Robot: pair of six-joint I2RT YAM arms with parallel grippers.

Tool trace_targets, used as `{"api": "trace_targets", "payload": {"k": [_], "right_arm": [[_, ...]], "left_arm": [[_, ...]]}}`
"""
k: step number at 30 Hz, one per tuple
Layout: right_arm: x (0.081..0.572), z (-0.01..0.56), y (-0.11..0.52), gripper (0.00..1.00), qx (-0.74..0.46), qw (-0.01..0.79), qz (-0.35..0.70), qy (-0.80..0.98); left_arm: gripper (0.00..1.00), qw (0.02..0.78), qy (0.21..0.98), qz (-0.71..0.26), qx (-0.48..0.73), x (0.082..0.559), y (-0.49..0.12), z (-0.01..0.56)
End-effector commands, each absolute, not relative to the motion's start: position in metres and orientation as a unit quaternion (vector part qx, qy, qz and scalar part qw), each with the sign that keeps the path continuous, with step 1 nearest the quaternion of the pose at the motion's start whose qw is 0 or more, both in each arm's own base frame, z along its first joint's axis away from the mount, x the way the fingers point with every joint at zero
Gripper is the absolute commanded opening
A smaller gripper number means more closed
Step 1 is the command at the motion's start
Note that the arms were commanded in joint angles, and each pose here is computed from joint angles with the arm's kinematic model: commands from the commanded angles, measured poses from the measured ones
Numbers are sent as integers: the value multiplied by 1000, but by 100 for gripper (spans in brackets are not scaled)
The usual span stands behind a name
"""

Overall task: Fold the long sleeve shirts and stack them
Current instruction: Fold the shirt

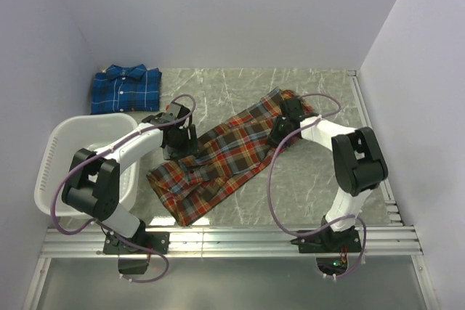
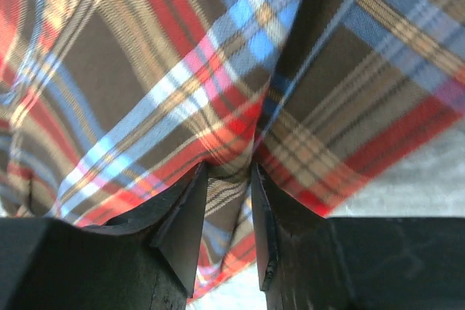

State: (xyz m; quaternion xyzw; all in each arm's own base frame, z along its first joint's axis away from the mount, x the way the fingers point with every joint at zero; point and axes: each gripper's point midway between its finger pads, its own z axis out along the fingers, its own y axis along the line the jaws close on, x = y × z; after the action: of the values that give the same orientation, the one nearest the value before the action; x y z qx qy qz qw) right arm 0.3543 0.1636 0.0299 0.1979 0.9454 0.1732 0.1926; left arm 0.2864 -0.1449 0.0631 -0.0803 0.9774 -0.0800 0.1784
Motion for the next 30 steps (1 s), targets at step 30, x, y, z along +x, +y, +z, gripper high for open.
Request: {"api": "trace_targets", "payload": {"k": [30], "right_arm": [[451, 130, 177, 43, 84, 308, 178, 931]], "left_arm": [[69, 212, 969, -43, -120, 275, -117, 59]]}}
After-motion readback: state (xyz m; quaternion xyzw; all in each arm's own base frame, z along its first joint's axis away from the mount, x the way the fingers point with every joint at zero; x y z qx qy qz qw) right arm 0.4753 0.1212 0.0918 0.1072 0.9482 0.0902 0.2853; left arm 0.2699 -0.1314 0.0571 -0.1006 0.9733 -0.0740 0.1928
